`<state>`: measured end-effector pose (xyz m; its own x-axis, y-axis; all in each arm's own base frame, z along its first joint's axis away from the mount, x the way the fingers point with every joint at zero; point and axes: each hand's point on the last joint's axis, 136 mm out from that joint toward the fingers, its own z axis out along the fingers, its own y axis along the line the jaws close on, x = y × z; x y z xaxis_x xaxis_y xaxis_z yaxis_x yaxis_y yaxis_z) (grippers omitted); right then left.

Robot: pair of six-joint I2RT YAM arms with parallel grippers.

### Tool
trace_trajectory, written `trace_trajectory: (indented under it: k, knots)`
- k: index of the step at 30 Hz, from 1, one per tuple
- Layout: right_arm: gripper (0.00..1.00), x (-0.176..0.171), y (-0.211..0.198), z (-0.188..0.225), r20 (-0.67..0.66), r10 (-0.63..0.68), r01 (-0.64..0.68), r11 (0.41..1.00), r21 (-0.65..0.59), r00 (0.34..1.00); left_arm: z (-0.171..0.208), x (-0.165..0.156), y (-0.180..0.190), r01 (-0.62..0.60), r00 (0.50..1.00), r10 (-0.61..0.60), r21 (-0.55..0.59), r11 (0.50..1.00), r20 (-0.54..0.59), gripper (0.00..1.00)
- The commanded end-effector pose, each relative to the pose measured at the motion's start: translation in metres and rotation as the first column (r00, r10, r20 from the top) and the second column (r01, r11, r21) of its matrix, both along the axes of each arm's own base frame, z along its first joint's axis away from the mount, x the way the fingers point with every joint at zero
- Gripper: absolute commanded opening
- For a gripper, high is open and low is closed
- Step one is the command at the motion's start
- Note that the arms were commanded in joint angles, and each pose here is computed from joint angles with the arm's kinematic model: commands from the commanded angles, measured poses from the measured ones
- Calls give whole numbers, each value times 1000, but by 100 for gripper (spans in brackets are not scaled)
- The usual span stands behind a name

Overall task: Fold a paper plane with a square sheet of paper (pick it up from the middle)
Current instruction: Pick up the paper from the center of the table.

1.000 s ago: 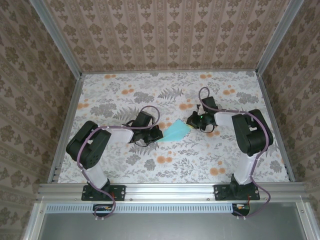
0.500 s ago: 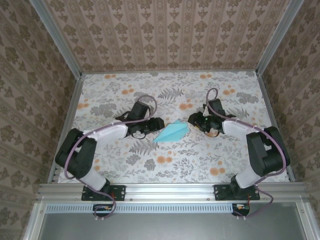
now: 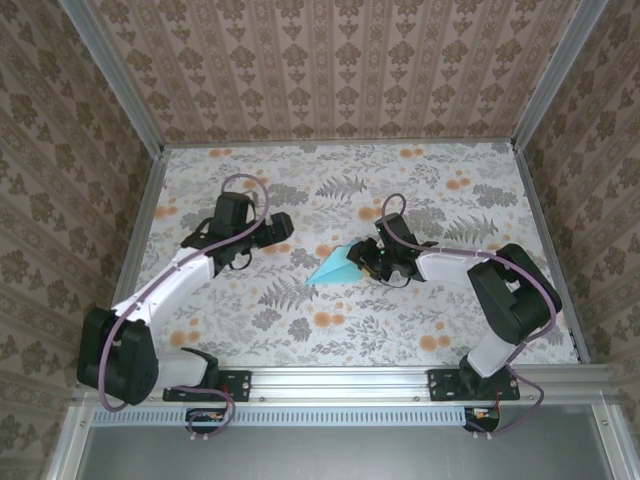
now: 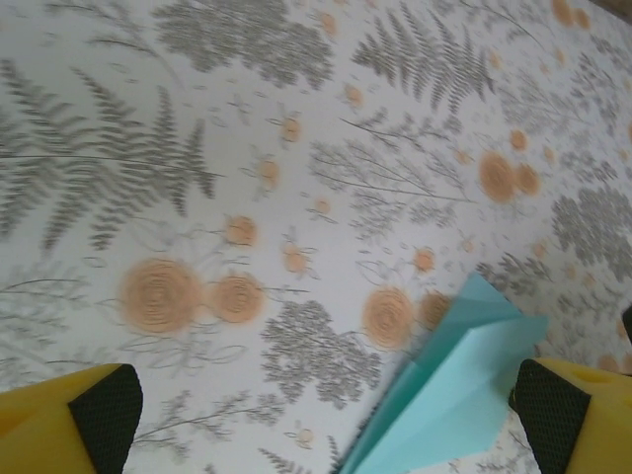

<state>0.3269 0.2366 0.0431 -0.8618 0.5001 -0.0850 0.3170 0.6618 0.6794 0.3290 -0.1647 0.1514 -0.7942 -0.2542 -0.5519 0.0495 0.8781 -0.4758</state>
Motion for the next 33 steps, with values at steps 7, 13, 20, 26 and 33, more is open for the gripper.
trace_trajectory:
  k: [7, 13, 20, 26, 33]
  knots:
    - [43, 20, 9, -2, -2, -106, 106, 994, 35, 994, -13, -7, 16, -8, 999, 4, -79, 997, -51, 100]
    - [42, 30, 16, -3, 36, -145, 142, 987, 79, 989, -16, -6, 19, -17, 998, 11, -82, 996, -63, 100]
    - [40, 39, 21, 4, 98, -155, 142, 982, 125, 983, -21, -7, 19, -11, 997, 5, -85, 996, -77, 100]
    - [32, 42, 28, -3, 104, -139, 122, 981, 152, 985, -23, -6, 18, -5, 996, -4, -99, 995, -92, 100]
    - [17, 43, 29, 0, 131, -132, 110, 980, 163, 983, -26, -6, 12, 0, 993, -16, -131, 991, -121, 100]
